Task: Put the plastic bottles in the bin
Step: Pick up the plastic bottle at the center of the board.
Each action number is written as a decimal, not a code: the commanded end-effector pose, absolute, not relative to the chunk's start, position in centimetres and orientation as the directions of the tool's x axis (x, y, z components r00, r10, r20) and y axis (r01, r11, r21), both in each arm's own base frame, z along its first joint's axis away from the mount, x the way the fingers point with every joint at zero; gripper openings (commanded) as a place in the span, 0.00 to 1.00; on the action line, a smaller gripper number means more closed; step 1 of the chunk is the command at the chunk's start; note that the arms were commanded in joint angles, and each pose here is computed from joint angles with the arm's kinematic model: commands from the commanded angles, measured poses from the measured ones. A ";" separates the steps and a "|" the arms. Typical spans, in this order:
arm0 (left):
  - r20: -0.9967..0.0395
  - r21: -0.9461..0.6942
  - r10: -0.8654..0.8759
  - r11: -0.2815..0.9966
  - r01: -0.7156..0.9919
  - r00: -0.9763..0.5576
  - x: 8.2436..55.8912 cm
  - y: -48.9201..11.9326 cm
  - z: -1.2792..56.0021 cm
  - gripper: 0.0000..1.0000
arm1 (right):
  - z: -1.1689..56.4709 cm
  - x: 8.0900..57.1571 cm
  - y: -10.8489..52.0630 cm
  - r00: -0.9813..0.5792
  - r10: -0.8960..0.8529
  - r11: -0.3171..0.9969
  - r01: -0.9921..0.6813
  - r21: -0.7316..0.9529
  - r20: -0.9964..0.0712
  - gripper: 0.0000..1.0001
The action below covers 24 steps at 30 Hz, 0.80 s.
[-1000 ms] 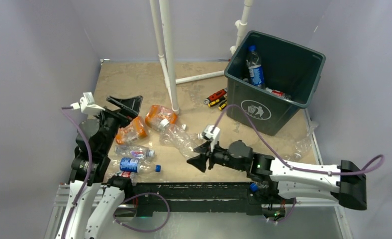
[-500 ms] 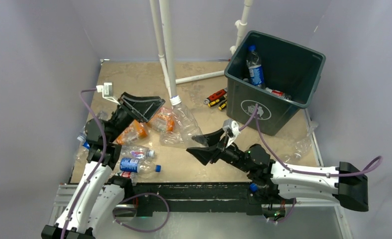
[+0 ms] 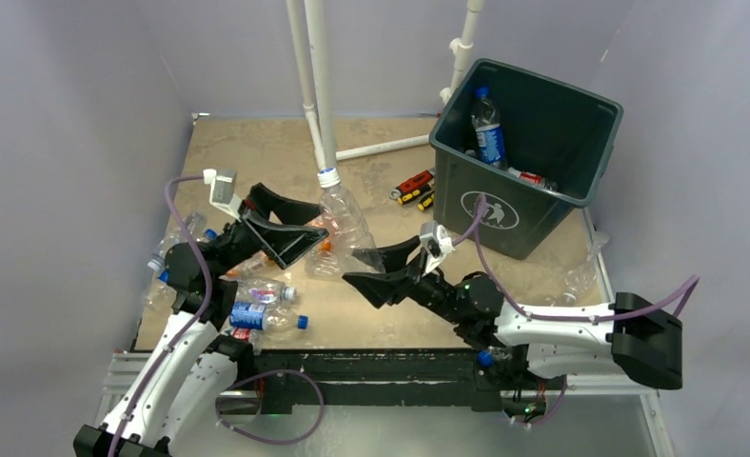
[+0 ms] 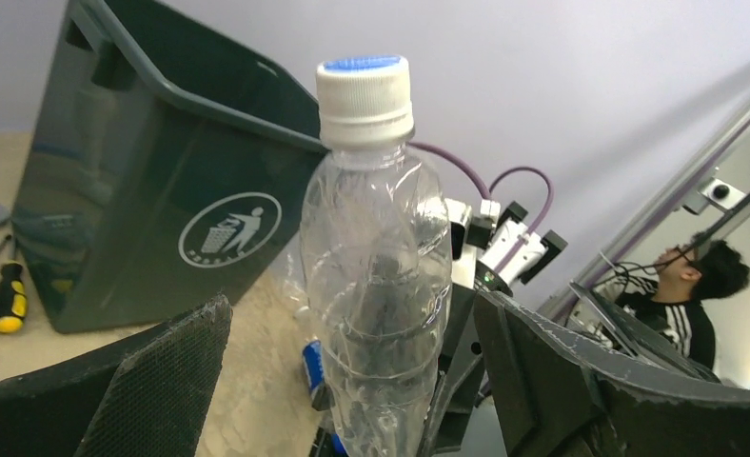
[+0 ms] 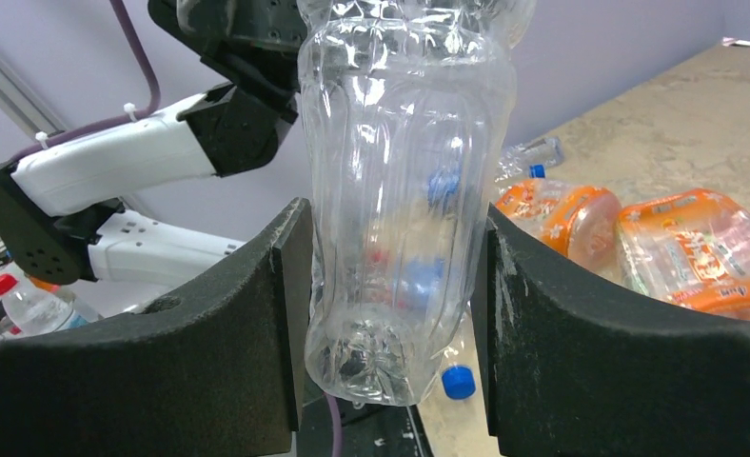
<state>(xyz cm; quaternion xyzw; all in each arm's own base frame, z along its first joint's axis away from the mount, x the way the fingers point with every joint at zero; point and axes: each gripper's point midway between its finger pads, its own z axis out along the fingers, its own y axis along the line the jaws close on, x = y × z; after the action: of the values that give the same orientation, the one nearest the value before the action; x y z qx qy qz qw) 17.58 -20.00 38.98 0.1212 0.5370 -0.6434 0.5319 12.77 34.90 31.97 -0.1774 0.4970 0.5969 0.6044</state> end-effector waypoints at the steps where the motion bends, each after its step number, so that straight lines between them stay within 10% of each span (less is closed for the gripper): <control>1: -0.766 -0.529 -0.495 0.123 0.840 -0.410 16.6 -21.2 38.1 0.99 | 36.9 11.6 35.3 -0.179 0.641 0.127 -0.935 0.333 -0.747 0.43; 12: -0.764 -0.538 -0.456 0.059 0.841 -0.457 15.1 -24.3 36.9 0.93 | 34.9 11.6 38.3 -0.184 0.555 0.167 -0.931 0.325 -0.811 0.44; 19: -0.763 -0.525 -0.458 0.026 0.851 -0.456 14.3 -25.4 36.7 0.65 | 33.7 11.4 39.0 -0.197 0.511 0.186 -0.925 0.331 -0.837 0.49; 24: -0.777 -0.502 -0.457 0.037 0.864 -0.432 14.1 -25.4 37.1 0.41 | 33.4 11.9 38.3 -0.201 0.485 0.236 -0.907 0.348 -0.851 0.76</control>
<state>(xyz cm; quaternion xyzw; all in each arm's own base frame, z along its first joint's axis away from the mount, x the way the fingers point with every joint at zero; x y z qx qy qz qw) 14.48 -25.45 36.09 0.1790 0.5428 -0.6726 0.4700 11.79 38.90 31.40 -0.2162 0.5155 0.5874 0.5852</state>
